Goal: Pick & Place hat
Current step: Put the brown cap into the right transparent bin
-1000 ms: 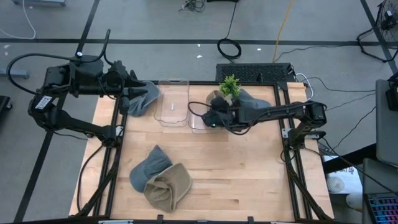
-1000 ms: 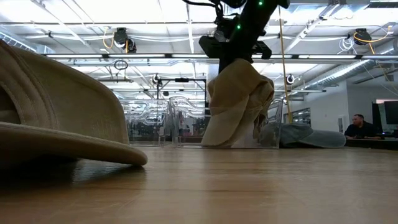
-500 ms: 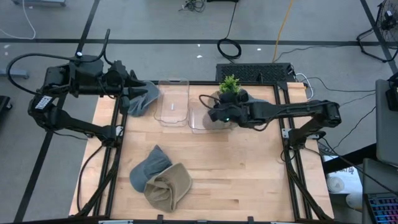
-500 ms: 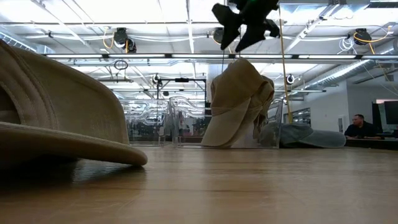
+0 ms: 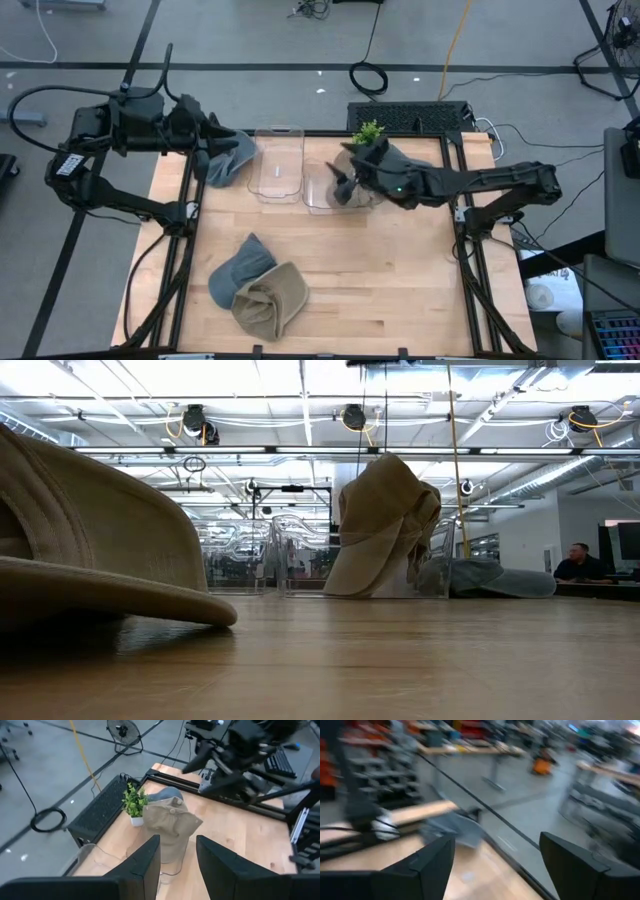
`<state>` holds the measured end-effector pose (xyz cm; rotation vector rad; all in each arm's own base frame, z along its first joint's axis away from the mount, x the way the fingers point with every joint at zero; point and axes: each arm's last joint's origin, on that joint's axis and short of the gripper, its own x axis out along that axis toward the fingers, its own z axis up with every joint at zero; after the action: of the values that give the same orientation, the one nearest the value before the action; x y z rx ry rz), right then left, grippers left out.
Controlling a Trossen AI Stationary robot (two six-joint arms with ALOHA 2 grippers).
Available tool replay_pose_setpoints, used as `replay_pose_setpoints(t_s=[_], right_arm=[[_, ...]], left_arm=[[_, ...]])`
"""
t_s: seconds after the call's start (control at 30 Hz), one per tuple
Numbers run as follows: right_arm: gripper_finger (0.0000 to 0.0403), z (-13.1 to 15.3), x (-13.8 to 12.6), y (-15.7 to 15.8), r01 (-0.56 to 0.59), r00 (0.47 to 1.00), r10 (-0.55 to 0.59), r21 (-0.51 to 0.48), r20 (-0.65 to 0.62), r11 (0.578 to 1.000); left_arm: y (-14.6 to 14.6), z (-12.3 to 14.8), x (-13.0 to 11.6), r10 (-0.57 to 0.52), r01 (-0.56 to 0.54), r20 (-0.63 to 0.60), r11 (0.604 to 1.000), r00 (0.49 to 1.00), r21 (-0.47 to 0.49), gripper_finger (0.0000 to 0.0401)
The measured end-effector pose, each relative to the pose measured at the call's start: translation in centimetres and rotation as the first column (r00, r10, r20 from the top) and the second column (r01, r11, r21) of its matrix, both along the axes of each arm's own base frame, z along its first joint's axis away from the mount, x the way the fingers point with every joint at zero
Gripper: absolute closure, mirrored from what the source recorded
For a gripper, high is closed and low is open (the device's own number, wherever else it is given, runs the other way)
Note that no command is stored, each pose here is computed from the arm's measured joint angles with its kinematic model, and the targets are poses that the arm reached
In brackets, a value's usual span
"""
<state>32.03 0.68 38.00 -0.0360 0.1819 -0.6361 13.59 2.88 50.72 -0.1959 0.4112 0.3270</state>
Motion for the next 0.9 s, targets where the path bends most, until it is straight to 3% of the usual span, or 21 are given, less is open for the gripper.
replay_pose_setpoints(t_s=[0.17,0.43,0.63,0.9], right_arm=[[0.0112,1.2,0.3,1.7,-0.183,0.979,0.187,-0.054,0.083,0.982],[0.0108,1.6,-0.2,2.6,-0.216,0.973,0.223,-0.098,0.063,0.971],[0.0108,2.0,-0.9,2.7,-0.229,0.972,0.234,-0.134,0.022,0.964],[0.0108,3.0,-2.6,2.6,-0.249,0.968,0.249,-0.184,-0.026,0.951]], left_arm=[[0.0,0.0,0.0,0.039,-0.036,0.028,0.994,0.999,-0.099,0.0242],[-0.5,-0.2,0.3,-0.053,0.065,0.048,0.952,0.997,-0.300,0.0139],[-0.8,-1.4,1.0,0.025,-0.053,-0.057,0.821,0.998,-0.568,0.0090],[-1.4,-3.2,3.0,0.077,-0.239,-0.256,0.673,0.964,-0.700,0.0082]])
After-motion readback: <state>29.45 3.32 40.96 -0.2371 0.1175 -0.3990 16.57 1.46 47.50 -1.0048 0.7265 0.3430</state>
